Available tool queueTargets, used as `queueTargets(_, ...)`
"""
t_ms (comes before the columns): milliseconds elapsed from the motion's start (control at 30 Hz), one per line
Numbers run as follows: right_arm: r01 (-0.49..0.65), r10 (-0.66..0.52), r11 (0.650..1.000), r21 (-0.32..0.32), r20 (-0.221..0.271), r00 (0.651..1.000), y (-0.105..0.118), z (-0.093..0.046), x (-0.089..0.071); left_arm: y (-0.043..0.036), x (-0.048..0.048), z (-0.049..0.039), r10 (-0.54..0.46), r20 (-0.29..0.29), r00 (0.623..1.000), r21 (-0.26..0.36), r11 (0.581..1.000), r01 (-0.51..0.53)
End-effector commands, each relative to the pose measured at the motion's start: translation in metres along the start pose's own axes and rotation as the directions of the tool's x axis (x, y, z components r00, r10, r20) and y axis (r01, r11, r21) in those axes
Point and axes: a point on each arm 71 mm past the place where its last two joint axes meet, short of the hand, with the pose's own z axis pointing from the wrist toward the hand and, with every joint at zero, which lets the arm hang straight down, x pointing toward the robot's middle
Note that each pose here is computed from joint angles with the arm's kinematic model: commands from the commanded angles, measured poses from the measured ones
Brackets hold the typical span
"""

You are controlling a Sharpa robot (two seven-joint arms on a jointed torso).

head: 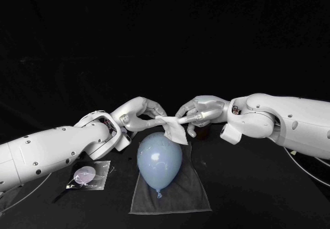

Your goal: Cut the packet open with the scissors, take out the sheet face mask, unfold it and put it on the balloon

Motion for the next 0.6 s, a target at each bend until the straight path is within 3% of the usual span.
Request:
queueTargets(33,0.026,-0.026,1.0,0.006,-0.002,1.0,-0.0018,0.0013,-0.0014,-0.0027,0.0012,0.0004,-0.076,-0.011,0.997,0.017,0.997,0.076)
queueTargets(233,0.037,-0.038,0.999,0.012,0.019,0.999,-0.0045,0.0035,-0.0035,-0.0031,0.004,0.0002,-0.121,-0.048,0.992,0.011,0.993,0.122)
queueTargets(600,0.038,-0.038,0.999,0.016,0.028,0.999,-0.0077,0.0035,-0.0031,0.0032,0.0026,-0.0008,-0.181,-0.054,0.982,-0.04,0.983,0.179)
